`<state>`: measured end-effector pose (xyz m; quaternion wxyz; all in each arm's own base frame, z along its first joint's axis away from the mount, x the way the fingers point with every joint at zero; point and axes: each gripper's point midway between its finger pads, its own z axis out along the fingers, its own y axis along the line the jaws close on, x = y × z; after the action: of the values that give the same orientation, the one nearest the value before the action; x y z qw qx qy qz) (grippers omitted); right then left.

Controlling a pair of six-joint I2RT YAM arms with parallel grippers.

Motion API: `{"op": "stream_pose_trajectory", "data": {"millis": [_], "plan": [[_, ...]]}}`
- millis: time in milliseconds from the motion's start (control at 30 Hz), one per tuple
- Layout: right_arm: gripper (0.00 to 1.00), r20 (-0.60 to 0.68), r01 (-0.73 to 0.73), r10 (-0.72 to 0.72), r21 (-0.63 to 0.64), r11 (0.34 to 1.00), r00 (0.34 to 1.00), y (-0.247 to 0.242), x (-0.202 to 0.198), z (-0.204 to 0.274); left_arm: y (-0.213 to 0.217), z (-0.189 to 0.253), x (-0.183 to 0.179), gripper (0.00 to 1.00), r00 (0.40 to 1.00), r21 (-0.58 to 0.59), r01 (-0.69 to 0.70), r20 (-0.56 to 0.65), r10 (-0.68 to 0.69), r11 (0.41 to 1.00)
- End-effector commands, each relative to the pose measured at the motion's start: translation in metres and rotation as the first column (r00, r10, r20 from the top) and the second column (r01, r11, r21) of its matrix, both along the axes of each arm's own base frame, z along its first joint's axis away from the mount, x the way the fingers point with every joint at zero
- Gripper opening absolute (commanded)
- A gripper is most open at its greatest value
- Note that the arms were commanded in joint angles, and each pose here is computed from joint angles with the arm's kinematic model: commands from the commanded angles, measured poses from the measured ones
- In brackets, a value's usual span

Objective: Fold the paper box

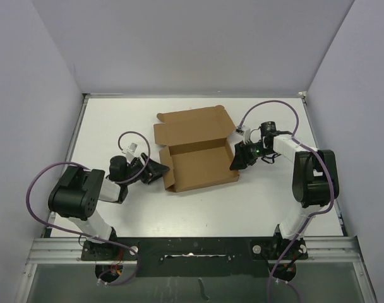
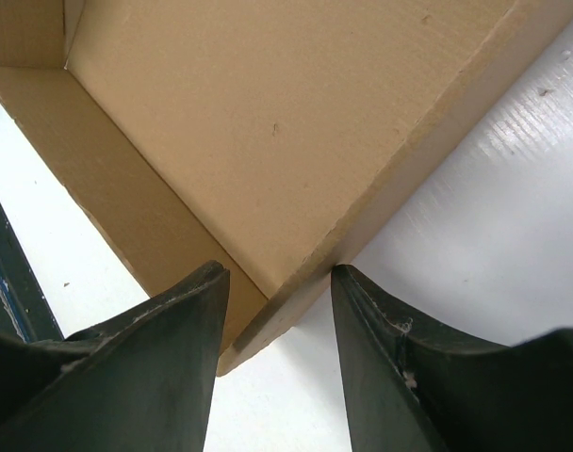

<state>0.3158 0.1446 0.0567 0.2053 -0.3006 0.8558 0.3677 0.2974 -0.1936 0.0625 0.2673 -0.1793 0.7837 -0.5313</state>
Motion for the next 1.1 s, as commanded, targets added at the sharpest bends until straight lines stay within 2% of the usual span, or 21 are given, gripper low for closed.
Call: {"op": "stream_pose_trajectory", "data": {"millis": [0,200,367,667,1067], "plan": [[0.48,0.027,-0.023,0.023,0.028,0.999,0.999,0.007,0.004,0.008,-0.01,0.022,0.011,0.52,0.996,0.019,0.026,0.079,-0.028,0.999],[0.48,0.027,-0.028,0.027,0.027,0.999,0.999,0.008,0.003,0.007,-0.013,0.028,0.015,0.52,0.999,0.08,0.005,0.053,-0.009,0.997],[0.48,0.026,-0.031,0.03,0.026,0.999,0.999,0.009,0.003,0.007,-0.014,0.032,0.018,0.53,1.0,0.178,-0.005,0.011,0.003,0.984],[0.48,0.029,-0.033,0.033,0.027,0.999,0.999,0.01,0.003,0.008,-0.023,0.018,0.011,0.53,0.99,0.32,0.05,-0.142,-0.005,0.946],[0.48,0.027,-0.035,0.034,0.026,0.999,0.999,0.01,0.003,0.008,-0.021,0.02,0.011,0.54,0.985,0.478,0.054,-0.17,0.032,0.877]]}}
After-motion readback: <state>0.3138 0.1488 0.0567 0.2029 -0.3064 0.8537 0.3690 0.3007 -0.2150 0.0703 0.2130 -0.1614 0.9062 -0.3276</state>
